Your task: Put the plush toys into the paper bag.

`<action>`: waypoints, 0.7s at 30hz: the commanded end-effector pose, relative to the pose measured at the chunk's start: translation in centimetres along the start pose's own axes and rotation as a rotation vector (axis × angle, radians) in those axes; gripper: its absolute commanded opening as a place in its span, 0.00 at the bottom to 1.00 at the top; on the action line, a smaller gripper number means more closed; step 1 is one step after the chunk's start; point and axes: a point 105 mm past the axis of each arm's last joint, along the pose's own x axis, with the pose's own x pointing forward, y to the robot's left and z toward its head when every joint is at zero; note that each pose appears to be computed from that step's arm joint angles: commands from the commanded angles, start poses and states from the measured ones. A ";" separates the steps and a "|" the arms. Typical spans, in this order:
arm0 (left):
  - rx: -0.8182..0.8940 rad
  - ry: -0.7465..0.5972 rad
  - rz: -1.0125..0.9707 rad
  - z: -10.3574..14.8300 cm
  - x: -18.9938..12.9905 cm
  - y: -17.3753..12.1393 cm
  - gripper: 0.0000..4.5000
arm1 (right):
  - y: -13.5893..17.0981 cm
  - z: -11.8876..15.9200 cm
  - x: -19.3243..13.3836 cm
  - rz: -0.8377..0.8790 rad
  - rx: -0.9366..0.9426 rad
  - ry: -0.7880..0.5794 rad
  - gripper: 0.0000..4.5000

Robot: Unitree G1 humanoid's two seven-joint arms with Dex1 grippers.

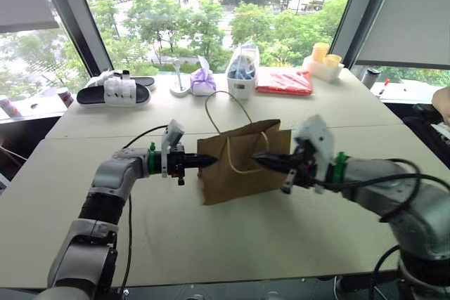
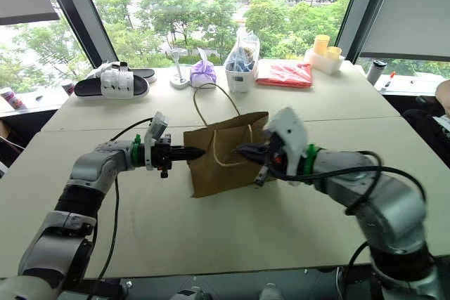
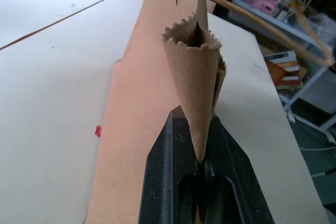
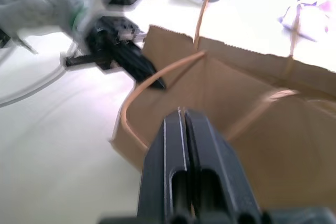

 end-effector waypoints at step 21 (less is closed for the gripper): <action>0.229 0.247 -0.145 0.8 4.2 2.2 0.06 | -1.2 0.1 -7.1 -0.232 0.049 0.038 0.00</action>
